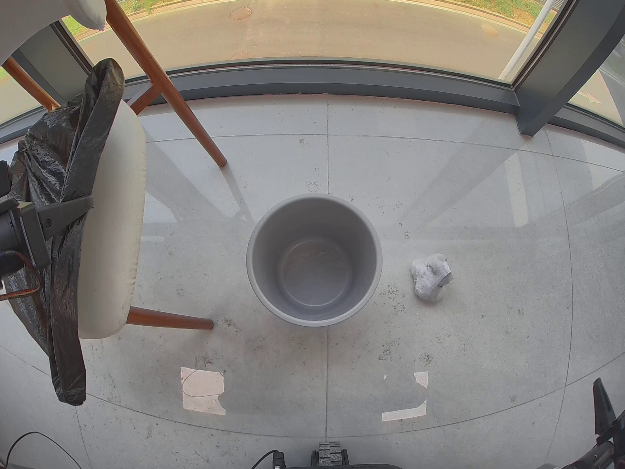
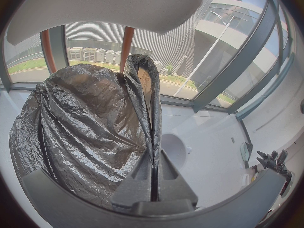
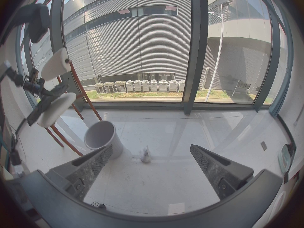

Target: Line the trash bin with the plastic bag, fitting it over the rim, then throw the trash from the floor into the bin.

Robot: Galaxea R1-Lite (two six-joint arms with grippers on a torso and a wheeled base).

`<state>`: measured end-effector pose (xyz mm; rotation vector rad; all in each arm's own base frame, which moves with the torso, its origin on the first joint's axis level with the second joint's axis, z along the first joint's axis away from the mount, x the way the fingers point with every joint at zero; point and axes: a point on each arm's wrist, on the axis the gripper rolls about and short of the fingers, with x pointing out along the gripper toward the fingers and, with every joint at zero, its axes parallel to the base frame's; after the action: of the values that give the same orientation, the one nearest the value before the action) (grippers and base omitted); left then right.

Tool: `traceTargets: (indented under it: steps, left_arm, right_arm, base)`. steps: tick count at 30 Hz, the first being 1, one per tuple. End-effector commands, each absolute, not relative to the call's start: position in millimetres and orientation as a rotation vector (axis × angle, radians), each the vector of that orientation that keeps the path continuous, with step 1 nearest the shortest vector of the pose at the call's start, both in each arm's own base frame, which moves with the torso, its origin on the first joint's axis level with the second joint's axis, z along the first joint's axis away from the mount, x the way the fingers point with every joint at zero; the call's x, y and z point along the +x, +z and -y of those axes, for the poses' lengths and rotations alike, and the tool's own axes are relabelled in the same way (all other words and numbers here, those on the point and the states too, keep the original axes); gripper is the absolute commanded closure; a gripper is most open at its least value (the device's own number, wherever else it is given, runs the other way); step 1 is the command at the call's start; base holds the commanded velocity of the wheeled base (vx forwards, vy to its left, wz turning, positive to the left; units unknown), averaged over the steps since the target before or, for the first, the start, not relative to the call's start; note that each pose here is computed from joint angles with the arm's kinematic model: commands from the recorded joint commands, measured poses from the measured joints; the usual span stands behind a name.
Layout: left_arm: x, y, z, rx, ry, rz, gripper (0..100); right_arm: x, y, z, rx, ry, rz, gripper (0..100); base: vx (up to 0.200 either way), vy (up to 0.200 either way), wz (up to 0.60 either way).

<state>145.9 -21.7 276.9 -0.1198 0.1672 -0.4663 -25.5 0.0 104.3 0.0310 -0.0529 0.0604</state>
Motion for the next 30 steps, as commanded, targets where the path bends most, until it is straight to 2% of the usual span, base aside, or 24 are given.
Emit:
traceTargets:
  steps: [1,3,6,9,12,19,30]
  left_arm:
    - [138,279,49,-0.104,-0.671,-0.171,100]
    - [144,279,59,-0.099,-0.718,-0.188,100]
    - [156,279,72,-0.09,-0.764,-0.212,100]
    - [158,284,80,-0.086,-0.801,-0.206,100]
    - [164,286,93,-0.081,-0.843,-0.219,100]
    - [162,280,140,-0.054,-0.969,-0.279,100]
    - [158,267,187,-0.097,-1.018,-0.394,100]
  right_arm:
    - [-11,164,1,0.165,0.218,0.011,0]
    - [3,189,-1,0.227,0.249,-0.029,0]
    - [15,225,-4,0.303,0.26,-0.013,0]
    - [25,242,-6,0.327,0.262,-0.018,0]
    - [34,255,-9,0.327,0.276,-0.019,0]
    - [57,275,-17,0.322,0.419,-0.071,0]
    - [101,320,-27,0.324,0.419,-0.055,0]
  base:
    - [0.0,0.0,0.0]
    - [0.0,0.0,0.0]
    - [0.0,0.0,0.0]
    - [0.0,0.0,0.0]
    - [0.0,0.0,0.0]
    - [0.0,0.0,0.0]
    - [0.0,0.0,0.0]
